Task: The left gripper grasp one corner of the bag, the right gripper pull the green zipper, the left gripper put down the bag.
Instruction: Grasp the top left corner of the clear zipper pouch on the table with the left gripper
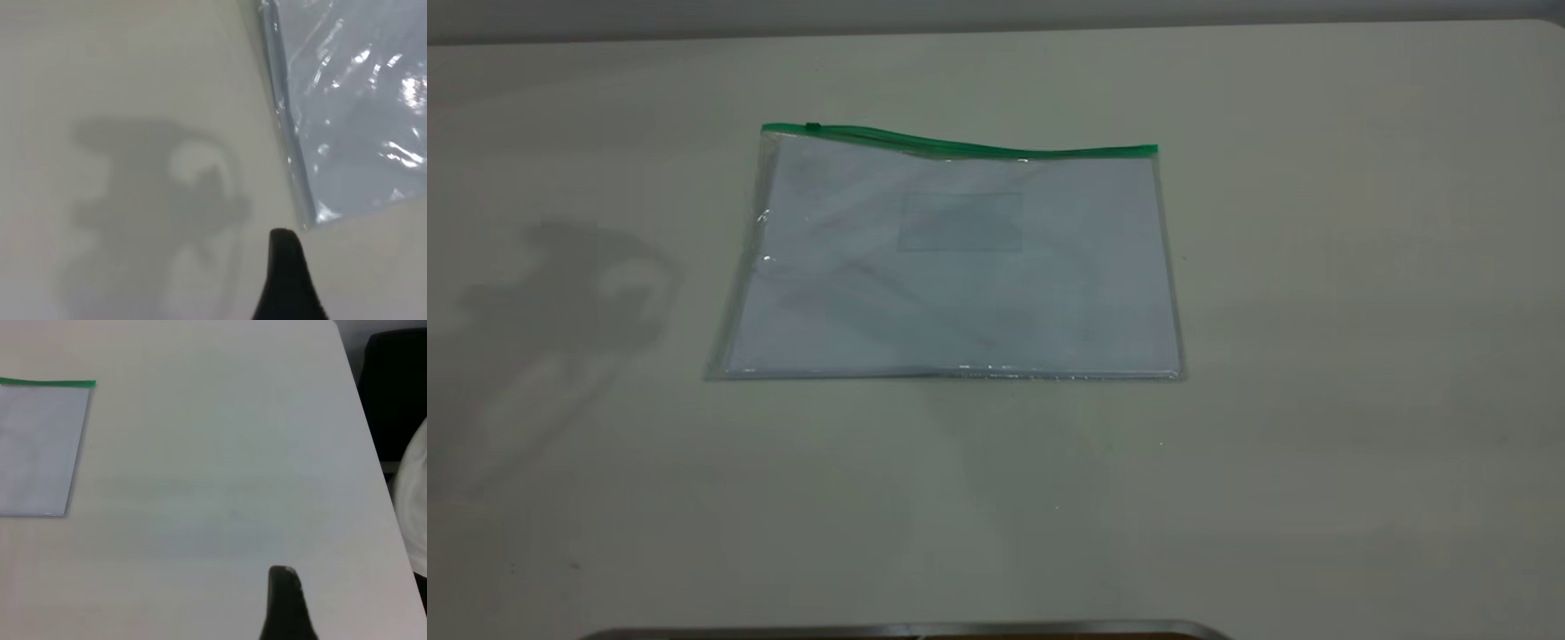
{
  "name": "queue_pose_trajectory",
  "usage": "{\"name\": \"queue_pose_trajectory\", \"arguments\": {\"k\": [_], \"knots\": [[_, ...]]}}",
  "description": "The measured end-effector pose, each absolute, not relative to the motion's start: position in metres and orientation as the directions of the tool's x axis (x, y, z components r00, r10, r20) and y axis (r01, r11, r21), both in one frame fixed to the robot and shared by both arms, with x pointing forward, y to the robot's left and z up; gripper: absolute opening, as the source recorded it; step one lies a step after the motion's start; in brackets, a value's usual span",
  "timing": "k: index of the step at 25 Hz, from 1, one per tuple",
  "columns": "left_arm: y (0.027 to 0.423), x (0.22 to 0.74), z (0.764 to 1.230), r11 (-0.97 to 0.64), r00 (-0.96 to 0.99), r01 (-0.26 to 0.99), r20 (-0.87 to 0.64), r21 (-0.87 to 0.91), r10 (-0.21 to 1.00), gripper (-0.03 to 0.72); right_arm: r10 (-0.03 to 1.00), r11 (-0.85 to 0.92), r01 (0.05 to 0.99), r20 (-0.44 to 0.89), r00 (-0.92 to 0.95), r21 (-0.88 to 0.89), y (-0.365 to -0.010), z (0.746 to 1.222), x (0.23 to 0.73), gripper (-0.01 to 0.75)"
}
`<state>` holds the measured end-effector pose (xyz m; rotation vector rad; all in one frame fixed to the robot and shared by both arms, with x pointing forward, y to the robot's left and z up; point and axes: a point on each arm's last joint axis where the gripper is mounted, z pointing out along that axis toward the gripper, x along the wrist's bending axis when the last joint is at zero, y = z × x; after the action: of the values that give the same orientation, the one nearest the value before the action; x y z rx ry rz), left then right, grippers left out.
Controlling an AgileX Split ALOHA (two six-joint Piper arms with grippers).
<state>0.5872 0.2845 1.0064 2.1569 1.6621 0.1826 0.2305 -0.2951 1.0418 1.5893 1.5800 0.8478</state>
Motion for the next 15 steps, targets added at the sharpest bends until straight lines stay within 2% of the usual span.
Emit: {"name": "queue_pose_trajectory", "arguments": {"k": [9,15], "knots": [[0.276,0.654,0.926,-0.278,0.357,0.913,-0.255,0.299,0.899,0.577,0.999,0.02,0.519,-0.041,0.029,0.855,-0.295,1.042,0.23,0.549],[0.272,0.684,0.893,-0.343,0.423,0.896,-0.302,0.282,0.854,0.577,0.999,0.015,0.519,-0.036,0.032,0.855,-0.295,1.042,0.23,0.549]]}}
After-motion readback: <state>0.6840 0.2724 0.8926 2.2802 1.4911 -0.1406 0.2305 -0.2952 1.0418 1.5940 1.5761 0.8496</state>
